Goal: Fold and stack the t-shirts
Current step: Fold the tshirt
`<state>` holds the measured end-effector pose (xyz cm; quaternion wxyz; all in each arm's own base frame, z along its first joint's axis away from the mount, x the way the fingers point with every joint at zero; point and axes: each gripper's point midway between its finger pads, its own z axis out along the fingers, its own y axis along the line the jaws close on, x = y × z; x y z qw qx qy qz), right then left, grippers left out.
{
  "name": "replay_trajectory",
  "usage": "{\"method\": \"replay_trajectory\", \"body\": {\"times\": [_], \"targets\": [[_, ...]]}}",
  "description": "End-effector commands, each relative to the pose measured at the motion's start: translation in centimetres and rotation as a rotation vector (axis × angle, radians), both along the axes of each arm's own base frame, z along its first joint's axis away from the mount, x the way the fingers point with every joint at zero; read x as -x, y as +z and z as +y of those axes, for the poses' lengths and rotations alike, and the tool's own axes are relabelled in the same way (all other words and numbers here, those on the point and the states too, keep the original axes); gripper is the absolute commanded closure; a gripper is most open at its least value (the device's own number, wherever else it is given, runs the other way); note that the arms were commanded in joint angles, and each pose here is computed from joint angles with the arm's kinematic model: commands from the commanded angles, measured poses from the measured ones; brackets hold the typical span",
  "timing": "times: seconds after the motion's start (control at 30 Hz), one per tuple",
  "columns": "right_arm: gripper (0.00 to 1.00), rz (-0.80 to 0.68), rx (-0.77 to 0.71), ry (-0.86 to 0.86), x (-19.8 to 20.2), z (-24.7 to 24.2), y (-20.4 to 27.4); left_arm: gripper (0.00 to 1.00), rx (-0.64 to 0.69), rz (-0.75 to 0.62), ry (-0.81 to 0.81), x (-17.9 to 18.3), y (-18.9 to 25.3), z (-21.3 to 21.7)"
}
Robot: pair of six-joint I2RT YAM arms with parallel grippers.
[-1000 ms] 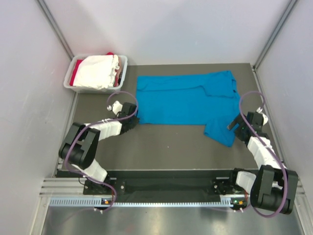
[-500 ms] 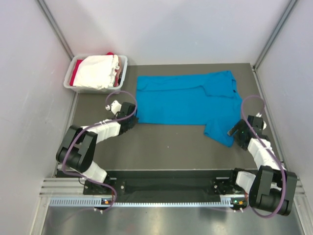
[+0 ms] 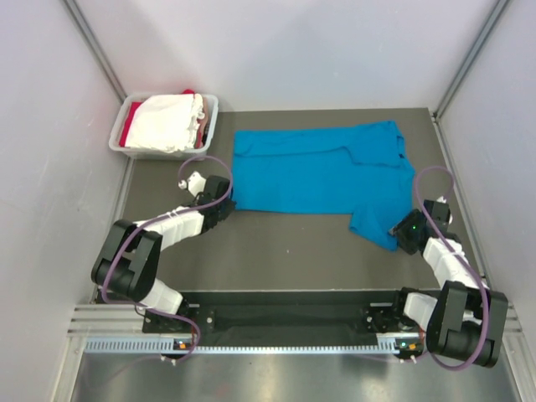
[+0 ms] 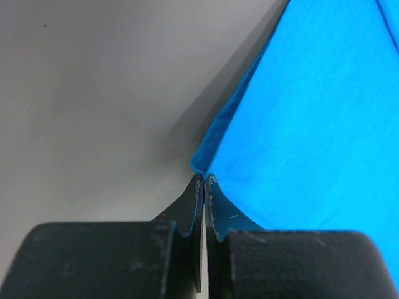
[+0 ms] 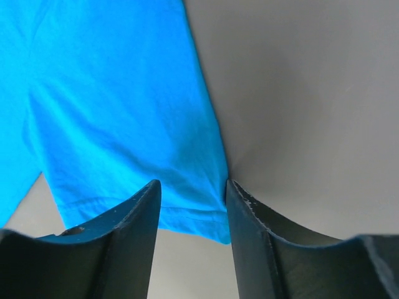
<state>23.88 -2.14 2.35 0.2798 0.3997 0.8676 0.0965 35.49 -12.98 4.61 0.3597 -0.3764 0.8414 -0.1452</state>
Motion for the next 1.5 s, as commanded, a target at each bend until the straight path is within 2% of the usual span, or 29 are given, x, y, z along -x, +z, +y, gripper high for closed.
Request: {"method": "replay_trajectory", "body": {"times": [0.0, 0.1, 0.13, 0.2, 0.27, 0.4, 0.53, 0.6, 0.63, 0.9, 1.03, 1.4, 1.43, 1.47], "targets": [[0.54, 0.100, -0.042, -0.015, 2.4, 0.7, -1.6, 1.00, -0.007, -0.026, 0.004, 0.0, 0.8, 0.3], [0.53, 0.156, -0.004, -0.056, 3.4, -0.2, -1.4, 1.00, -0.006, -0.029, 0.006, 0.0, 0.9, 0.3], [0.47, 0.176, 0.012, -0.068, 3.8, -0.5, -1.3, 1.00, -0.006, -0.029, 0.009, 0.0, 0.9, 0.3], [0.45, 0.206, 0.037, -0.087, 4.2, -1.0, -0.9, 1.00, -0.005, -0.029, 0.008, 0.0, 0.8, 0.3], [0.41, 0.212, 0.039, -0.081, 4.3, -1.0, -0.5, 1.00, -0.004, -0.026, 0.008, 0.0, 0.7, 0.2], [0.39, 0.205, 0.039, -0.074, 4.6, -0.9, 0.0, 1.00, 0.000, -0.031, 0.005, -0.1, 0.8, 0.1], [0.46, 0.218, 0.016, -0.068, 5.1, -0.4, -0.6, 1.00, -0.001, -0.027, 0.008, -0.1, 0.7, 0.2], [0.46, 0.224, 0.014, -0.069, 5.2, -0.3, -1.1, 1.00, -0.005, -0.025, 0.010, -0.1, 0.6, 0.2], [0.49, 0.225, 0.013, -0.070, 5.3, -0.3, -1.3, 1.00, -0.006, -0.025, 0.011, -0.1, 0.6, 0.3], [0.58, 0.182, -0.002, -0.055, 3.6, -0.2, -1.6, 1.00, -0.006, -0.022, 0.010, -0.1, 0.5, 0.2], [0.67, 0.193, -0.014, -0.048, 3.5, 0.0, -1.4, 1.00, -0.004, -0.026, 0.010, -0.1, 0.7, 0.2], [0.70, 0.226, -0.017, -0.055, 5.1, 0.4, -1.5, 1.00, -0.005, -0.024, 0.012, -0.1, 0.7, 0.2], [0.77, 0.227, -0.023, -0.054, 5.2, 0.4, -1.6, 1.00, -0.006, -0.023, 0.012, -0.1, 0.6, 0.3], [0.81, 0.220, -0.022, -0.052, 5.0, 0.4, -1.5, 1.00, -0.005, -0.024, 0.012, -0.1, 0.7, 0.2]]}}
